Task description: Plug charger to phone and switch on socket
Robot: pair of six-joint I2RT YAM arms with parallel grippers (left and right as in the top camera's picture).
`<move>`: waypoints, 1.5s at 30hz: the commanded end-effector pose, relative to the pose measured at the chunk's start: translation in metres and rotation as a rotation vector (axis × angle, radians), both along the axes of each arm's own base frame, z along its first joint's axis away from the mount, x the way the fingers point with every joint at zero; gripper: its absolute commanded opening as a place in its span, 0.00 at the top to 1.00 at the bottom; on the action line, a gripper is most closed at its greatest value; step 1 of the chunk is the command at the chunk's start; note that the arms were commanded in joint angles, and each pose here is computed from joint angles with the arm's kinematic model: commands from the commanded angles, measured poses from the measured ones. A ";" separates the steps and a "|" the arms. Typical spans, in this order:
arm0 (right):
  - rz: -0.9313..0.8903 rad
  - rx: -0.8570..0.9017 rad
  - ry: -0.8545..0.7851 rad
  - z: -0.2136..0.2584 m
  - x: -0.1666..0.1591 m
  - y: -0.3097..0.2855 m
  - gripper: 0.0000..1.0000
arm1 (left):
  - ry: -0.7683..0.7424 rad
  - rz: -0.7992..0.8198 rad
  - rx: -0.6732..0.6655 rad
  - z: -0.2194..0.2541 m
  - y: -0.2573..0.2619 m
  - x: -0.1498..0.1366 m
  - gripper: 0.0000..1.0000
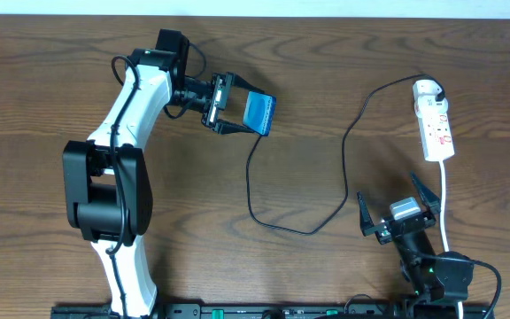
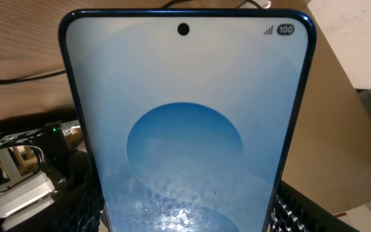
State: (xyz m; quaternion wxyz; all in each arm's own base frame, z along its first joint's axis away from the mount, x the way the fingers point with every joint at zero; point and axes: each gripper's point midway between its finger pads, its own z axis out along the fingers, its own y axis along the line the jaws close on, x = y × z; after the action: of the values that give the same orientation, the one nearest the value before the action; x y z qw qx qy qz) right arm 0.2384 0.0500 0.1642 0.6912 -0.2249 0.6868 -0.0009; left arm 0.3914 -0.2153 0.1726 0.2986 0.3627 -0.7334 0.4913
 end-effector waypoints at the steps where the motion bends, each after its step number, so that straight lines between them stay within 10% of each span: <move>1: -0.003 -0.011 -0.002 -0.001 0.000 0.000 0.01 | -0.023 -0.005 -0.043 0.020 -0.002 -0.004 0.36; 34: 0.002 -0.010 -0.005 0.000 0.000 0.001 0.01 | -0.049 -0.005 -0.041 0.020 -0.002 0.000 0.36; 45: -0.004 0.175 0.056 0.000 -0.001 0.001 0.01 | -0.330 -0.017 0.328 -0.034 0.027 0.029 0.36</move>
State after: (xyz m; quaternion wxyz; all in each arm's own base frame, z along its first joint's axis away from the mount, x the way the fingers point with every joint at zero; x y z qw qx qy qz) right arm 0.2384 0.0502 0.1643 0.6907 -0.1945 0.6959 0.0302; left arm 0.4127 -0.2038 0.1459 0.1957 0.3408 -0.7968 0.4591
